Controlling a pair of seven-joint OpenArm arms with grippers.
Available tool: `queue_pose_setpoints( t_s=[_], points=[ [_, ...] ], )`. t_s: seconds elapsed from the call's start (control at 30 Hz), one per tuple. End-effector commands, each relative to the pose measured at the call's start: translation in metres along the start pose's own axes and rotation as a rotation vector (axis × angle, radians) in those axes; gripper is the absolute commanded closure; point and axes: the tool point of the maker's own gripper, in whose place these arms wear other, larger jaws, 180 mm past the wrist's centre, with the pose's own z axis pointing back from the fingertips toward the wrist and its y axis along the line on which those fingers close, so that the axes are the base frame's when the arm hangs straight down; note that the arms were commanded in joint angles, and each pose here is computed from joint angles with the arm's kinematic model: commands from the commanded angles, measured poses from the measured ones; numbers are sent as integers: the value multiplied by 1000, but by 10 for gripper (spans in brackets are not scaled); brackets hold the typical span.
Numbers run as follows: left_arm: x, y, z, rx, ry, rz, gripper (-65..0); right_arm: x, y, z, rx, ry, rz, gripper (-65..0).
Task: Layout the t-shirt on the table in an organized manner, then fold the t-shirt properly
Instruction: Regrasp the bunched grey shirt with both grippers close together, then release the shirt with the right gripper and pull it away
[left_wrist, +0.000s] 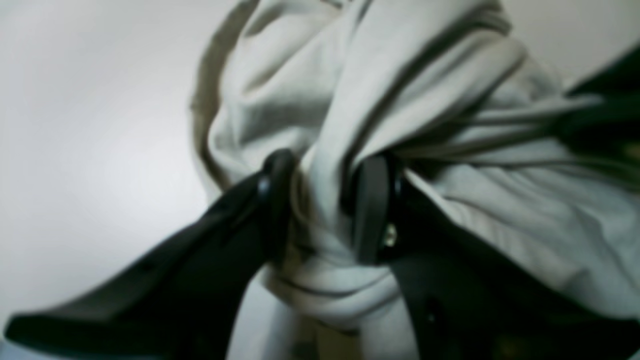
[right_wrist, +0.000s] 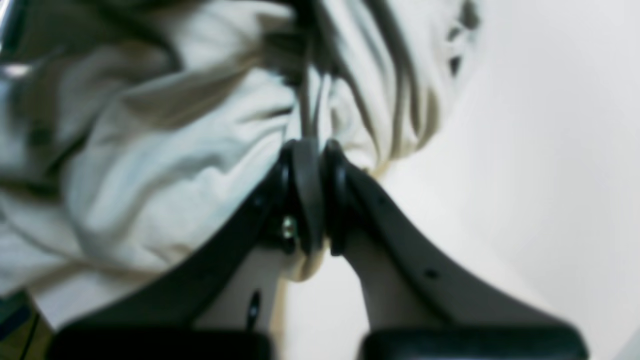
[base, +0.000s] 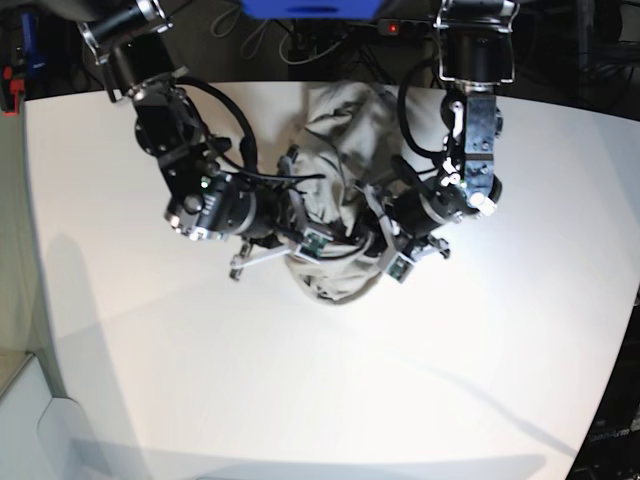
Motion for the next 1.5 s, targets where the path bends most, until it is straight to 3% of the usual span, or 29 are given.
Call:
queue_pose_setpoints(
  t_s=[0.0, 0.17, 0.3, 0.53, 0.83, 1.13, 1.3, 1.47],
  points=[
    [17, 5, 0, 15, -48, -7, -191, 11, -9, 7, -30, -29, 13, 0],
    [25, 9, 0, 21, -60, -13, -167, 14, 6, 3, 4, -26, 58, 0],
    [25, 11, 0, 24, -61, -14, -42, 11, 24, -1, 44, -14, 84, 0],
    [24, 15, 2, 33, -62, -8, -46, 5, 30, -2, 58, 3, 106, 0],
    [31, 71, 27, 181, -124, 103, -44, -34, 38, 1, 77, 55, 117, 0],
    [20, 100, 48, 259, -118, 125, -44, -66, 29, 2, -6, 125, 193, 0],
    [14, 93, 53, 260, -114, 124, -44, -78, -14, 17, -116, 137, 96, 0],
    [14, 84, 53, 253, -120, 124, -44, -48, -54, 39, -252, 62, 12, 0]
  ],
)
